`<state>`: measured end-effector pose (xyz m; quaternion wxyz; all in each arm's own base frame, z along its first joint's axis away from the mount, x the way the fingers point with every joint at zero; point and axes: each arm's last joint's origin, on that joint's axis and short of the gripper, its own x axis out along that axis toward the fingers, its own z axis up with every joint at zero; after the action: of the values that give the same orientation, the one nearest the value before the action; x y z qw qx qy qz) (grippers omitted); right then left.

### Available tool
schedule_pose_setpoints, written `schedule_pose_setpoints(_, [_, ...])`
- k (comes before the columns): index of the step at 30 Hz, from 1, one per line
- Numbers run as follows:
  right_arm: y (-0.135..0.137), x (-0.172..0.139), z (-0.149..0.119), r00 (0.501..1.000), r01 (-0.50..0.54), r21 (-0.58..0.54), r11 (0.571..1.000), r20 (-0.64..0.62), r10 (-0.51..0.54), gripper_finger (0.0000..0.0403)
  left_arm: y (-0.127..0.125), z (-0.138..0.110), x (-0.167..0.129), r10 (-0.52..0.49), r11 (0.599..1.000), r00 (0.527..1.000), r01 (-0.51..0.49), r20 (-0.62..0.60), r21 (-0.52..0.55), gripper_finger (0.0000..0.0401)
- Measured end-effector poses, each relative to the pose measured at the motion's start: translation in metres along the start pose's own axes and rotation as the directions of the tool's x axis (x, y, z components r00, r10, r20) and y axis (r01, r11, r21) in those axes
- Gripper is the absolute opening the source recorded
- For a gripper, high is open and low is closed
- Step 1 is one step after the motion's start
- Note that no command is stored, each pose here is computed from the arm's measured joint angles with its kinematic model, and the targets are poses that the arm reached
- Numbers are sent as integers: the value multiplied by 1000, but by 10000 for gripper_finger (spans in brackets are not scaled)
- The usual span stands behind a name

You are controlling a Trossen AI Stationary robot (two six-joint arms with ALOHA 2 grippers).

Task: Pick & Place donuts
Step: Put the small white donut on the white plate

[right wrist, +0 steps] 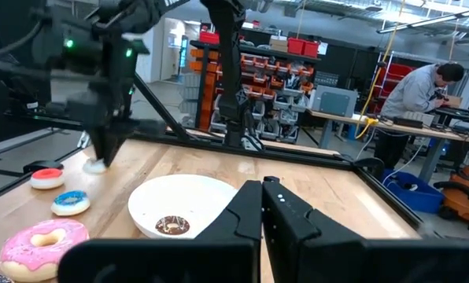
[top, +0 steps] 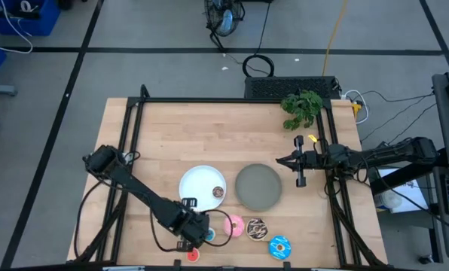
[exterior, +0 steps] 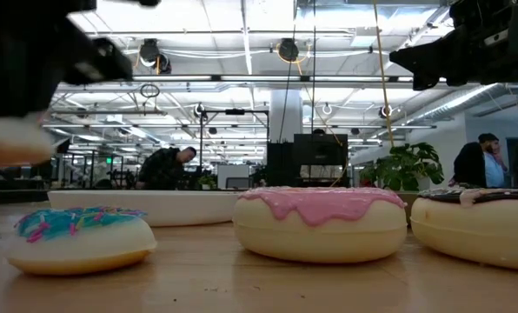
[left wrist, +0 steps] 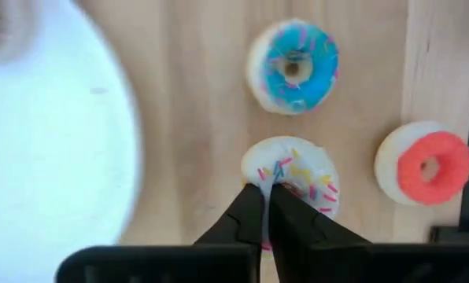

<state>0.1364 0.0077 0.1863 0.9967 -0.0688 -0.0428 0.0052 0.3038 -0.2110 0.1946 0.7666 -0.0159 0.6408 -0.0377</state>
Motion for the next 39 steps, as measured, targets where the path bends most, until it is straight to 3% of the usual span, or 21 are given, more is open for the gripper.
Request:
schedule_pose_setpoints(4, [0,0,0,1000,-1,0,1000,-1,1,0,14,-2,-31,67,998,998,-67,-15,-20,21])
schedule_pose_setpoints(10, [0,0,-2,1000,-2,7,1000,-16,2,0,55,-5,-70,163,983,987,-164,-12,-80,8])
schedule_pose_setpoints(16, [0,0,-2,1000,-2,7,1000,-17,2,0,95,6,-82,207,974,978,-205,9,-97,26])
schedule_pose_setpoints(25, [0,0,-2,1000,-3,1,1000,-22,3,0,149,14,-28,150,984,988,-145,33,-105,8])
schedule_pose_setpoints(29, [0,0,-2,1000,-3,-4,1000,-21,3,0,168,5,-6,133,979,991,-131,3,-156,24])
schedule_pose_setpoints(33, [0,0,-2,1000,0,-10,1000,-21,0,0,178,-7,11,87,976,995,-94,-42,-195,40])
schedule_pose_setpoints(39, [0,0,-2,1000,1,-19,1000,-18,-1,0,180,-12,24,56,975,998,-56,-5,-215,52])
